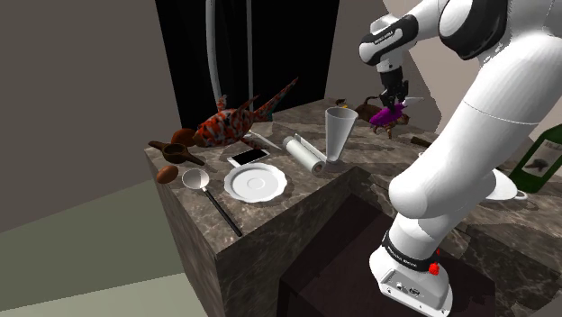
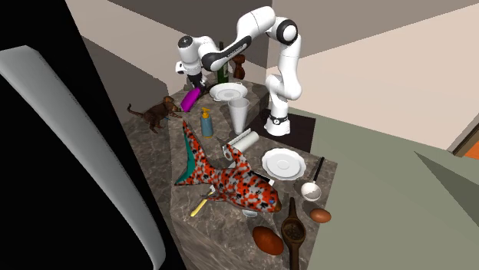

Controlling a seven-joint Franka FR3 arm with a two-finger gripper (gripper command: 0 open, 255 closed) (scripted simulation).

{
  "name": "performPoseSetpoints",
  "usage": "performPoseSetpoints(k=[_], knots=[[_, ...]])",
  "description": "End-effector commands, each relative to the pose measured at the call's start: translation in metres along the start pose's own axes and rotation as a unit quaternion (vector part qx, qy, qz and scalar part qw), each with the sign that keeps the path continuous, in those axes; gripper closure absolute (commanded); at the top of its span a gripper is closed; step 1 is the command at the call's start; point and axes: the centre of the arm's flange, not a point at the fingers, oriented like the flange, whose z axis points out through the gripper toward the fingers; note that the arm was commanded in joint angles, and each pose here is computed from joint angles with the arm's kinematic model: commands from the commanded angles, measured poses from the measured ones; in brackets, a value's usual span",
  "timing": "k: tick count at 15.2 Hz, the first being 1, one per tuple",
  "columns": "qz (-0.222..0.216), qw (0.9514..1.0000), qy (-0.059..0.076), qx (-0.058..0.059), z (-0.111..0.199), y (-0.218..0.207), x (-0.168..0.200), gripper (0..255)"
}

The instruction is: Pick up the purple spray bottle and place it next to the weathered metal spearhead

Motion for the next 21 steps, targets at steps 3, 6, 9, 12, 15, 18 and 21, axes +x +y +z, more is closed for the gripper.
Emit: performPoseSetpoints(k=[3, 6, 9, 12, 15, 18, 21], knots=[[0.000, 1.0000, 0.000, 0.000, 0.020, -0.006, 0.006, 255], [0.000, 1.0000, 0.000, 0.000, 0.034, -0.011, 0.011, 255], [0.000, 1.0000, 0.000, 0.000, 0.048, -0.016, 0.017, 255], [0.000, 1.0000, 0.000, 0.000, 0.062, -0.020, 0.022, 255], [0.000, 1.0000, 0.000, 0.000, 0.076, -0.025, 0.027, 255], [0.000, 1.0000, 0.000, 0.000, 0.091, -0.030, 0.032, 255], [0.000, 1.0000, 0.000, 0.000, 0.092, -0.031, 0.033, 255]])
